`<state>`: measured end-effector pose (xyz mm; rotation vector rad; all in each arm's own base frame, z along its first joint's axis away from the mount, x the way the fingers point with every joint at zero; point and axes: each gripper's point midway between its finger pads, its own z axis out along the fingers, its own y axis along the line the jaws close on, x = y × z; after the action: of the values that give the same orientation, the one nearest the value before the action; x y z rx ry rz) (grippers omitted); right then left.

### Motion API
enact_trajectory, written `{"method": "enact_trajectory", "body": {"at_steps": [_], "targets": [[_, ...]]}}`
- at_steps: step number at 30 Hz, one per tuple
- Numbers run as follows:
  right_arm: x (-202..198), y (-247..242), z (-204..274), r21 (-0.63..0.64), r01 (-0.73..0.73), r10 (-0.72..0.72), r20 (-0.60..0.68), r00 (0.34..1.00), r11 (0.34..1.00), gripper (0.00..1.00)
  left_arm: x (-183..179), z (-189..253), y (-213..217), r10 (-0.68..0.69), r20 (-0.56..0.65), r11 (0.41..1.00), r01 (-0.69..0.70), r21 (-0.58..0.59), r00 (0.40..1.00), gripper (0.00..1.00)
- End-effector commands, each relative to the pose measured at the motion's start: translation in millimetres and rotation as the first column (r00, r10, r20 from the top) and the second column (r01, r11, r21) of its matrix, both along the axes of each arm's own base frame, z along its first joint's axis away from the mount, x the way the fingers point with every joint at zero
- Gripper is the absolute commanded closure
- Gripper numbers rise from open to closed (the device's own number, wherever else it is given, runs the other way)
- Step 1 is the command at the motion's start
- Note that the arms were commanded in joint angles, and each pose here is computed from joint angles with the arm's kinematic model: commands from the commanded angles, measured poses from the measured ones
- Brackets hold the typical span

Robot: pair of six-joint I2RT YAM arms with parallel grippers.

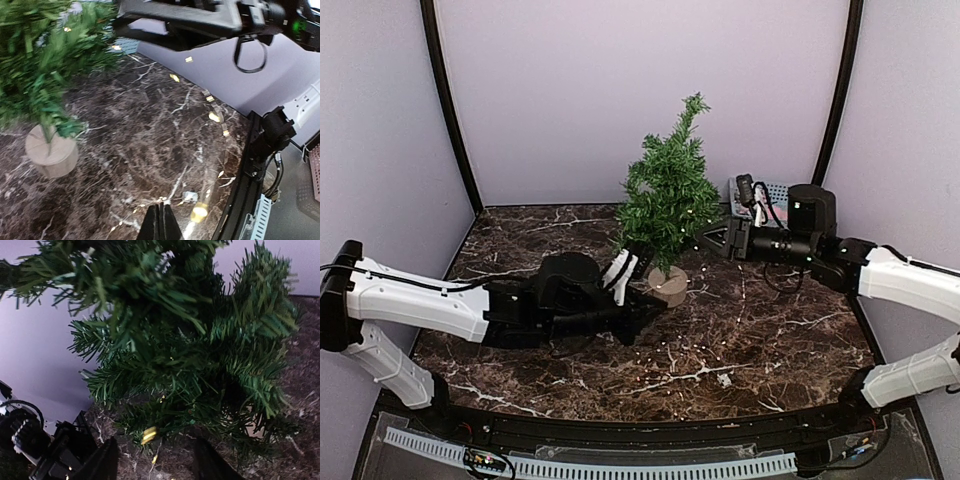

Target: Decorate the small christmas tree

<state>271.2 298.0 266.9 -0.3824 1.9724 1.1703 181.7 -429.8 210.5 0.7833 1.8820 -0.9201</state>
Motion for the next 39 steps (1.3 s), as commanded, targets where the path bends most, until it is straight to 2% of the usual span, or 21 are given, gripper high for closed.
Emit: {"method": "enact_trajectory", "body": {"at_steps": [1,6,10,16,23,29,34,39], "targets": [[-6,-13,27,0.036,0.046,-0.048,0.065,0.997,0.998,0.36,25,-8,46,0.186,-0.041,0.98,-0.182,0.078,0.982,1.0],[-24,-28,17,0.014,0.061,-0.062,0.026,0.998,0.998,0.13,38,-20,74,0.285,-0.068,0.95,-0.272,0.153,0.956,1.0],[-36,-44,6,0.008,0.096,-0.096,-0.014,0.995,0.995,0.06,50,-29,98,0.375,-0.084,0.914,-0.353,0.201,0.923,1.0],[-50,-56,-32,-0.057,0.108,-0.114,-0.114,0.987,0.993,0.11,55,-29,117,0.433,-0.081,0.886,-0.407,0.223,0.898,1.0],[-69,-78,-63,-0.133,0.134,-0.158,-0.195,0.968,0.982,0.07,55,-25,138,0.47,-0.065,0.865,-0.445,0.23,0.88,1.0],[-102,-77,-100,-0.146,0.065,-0.111,-0.339,0.934,0.987,0.11,57,-18,158,0.505,-0.043,0.843,-0.483,0.235,0.862,1.0],[-135,-78,-157,-0.322,0.005,-0.155,-0.441,0.884,0.947,0.17,55,-5,162,0.49,-0.034,0.858,-0.475,0.197,0.871,1.0],[-152,-78,-190,-0.482,-0.026,-0.213,-0.434,0.875,0.876,0.24,53,-1,157,0.457,-0.039,0.877,-0.444,0.184,0.888,1.0]]}}
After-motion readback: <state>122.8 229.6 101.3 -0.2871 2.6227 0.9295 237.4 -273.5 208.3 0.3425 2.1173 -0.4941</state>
